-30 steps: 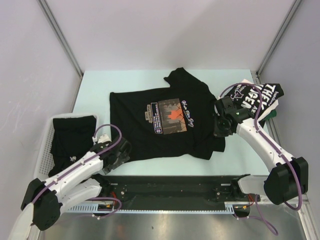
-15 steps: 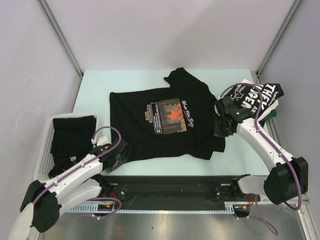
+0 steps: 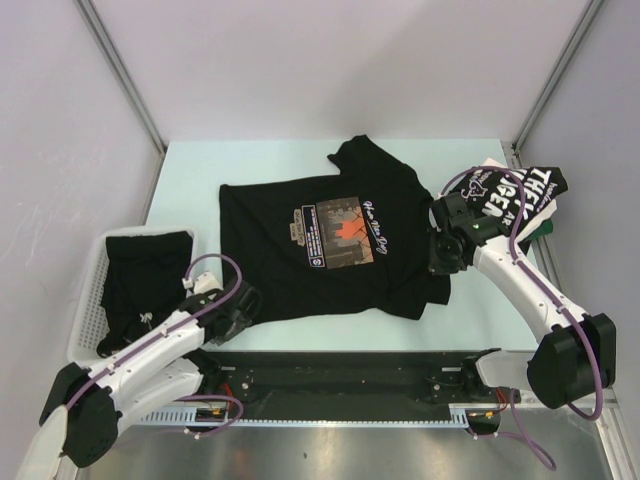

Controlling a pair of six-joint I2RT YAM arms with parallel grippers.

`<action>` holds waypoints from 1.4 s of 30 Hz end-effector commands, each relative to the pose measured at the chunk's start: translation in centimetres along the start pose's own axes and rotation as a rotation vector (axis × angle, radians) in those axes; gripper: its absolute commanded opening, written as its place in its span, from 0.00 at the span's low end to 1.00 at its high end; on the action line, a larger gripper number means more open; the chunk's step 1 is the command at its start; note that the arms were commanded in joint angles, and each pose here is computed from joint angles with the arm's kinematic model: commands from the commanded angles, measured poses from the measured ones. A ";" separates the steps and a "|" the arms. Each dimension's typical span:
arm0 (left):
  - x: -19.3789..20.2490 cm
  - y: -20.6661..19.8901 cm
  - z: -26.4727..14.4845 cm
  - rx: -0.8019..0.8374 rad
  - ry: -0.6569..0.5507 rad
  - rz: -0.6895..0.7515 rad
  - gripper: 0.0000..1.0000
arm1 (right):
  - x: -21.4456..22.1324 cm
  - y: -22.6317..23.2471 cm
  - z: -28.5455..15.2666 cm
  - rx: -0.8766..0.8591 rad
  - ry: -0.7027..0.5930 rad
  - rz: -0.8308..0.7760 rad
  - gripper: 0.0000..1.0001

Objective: Fold and stack the t-shirts
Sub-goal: Grap the side of the flattened tshirt closest away from the robot with both arms

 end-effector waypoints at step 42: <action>0.2 1.0 0.6 -0.058 -0.047 -0.021 0.00 | -0.9 0.1 -0.6 -0.011 -0.012 -0.007 0.00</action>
Point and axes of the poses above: each gripper's point midway between its finger pads, its own z axis out along the fingers, its own y axis along the line the jaws close on, x = y × z, the point moved 8 cm from there along -z, back along the fingers, and after that the axes turned 10 degrees about z, right-handed, at the moved point
